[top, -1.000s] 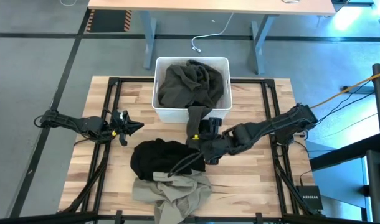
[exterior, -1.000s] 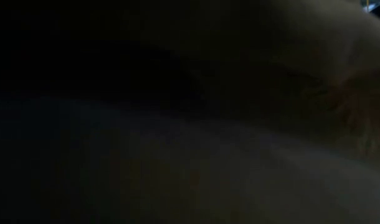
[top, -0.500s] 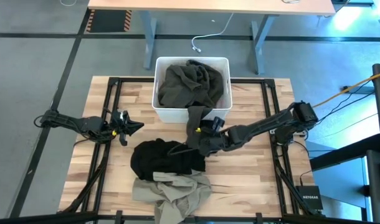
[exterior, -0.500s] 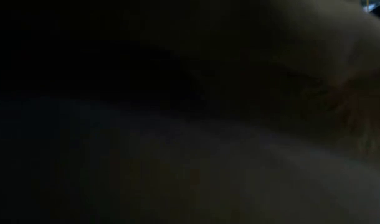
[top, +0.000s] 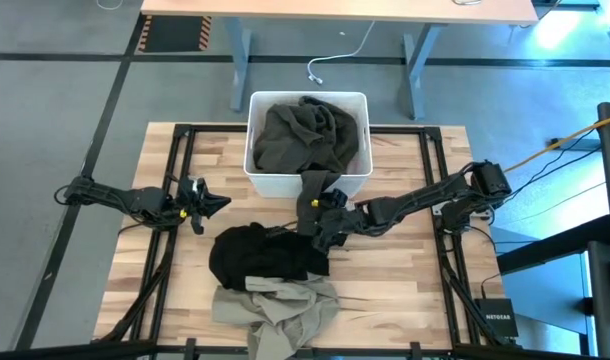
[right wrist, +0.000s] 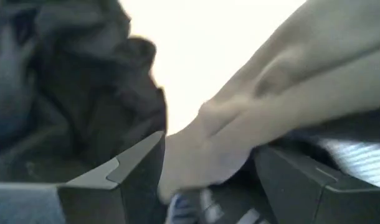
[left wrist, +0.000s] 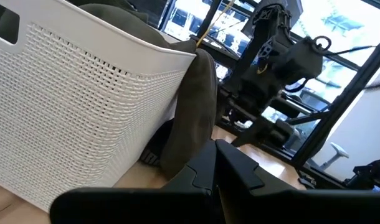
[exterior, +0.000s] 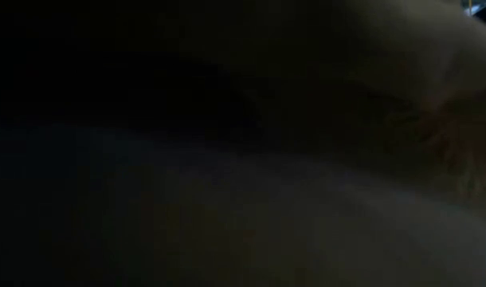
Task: Sort clothes
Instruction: Put the gray jacket into the white laundry bin
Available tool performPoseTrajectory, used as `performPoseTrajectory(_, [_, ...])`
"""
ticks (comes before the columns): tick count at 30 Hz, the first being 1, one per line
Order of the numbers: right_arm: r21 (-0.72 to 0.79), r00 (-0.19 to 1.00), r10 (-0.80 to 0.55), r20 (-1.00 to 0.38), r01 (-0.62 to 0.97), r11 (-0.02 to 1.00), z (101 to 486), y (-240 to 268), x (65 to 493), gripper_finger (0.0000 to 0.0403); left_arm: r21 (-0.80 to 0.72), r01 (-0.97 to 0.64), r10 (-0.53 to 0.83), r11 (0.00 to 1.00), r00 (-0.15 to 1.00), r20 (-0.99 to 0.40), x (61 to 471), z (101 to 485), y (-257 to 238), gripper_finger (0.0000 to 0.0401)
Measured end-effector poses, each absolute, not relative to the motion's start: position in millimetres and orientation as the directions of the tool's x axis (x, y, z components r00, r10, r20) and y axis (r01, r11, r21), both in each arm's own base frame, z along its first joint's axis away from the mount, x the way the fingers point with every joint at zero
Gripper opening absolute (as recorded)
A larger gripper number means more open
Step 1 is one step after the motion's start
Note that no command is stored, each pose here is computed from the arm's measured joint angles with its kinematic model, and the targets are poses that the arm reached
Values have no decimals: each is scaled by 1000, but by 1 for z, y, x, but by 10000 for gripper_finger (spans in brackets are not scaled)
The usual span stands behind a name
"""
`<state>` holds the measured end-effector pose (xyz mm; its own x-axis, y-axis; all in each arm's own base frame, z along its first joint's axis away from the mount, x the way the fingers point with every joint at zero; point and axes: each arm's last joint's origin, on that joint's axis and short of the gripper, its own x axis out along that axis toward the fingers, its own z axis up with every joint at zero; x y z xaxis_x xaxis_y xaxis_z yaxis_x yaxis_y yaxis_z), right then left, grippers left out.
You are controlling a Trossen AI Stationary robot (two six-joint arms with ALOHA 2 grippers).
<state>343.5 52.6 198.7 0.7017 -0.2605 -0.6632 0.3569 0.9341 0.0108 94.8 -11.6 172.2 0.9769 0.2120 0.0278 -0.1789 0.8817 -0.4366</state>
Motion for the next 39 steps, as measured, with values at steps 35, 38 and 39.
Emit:
performPoseTrajectory(35, [-400, 661, -668, -341, 541, 740, 385, -55, 346, 14, -406, -182, 212, 896, 977, 31, 95, 173, -12, 4])
performPoseTrajectory(38, [-402, 579, -704, -411, 578, 710, 374, -71, 342, 31, -421, -180, 212, 889, 977, 30, 95, 172, -12, 4])
performPoseTrajectory(39, [-375, 563, -702, -436, 595, 711, 371, -76, 340, 38, -421, -180, 212, 889, 977, 29, 95, 172, -12, 4])
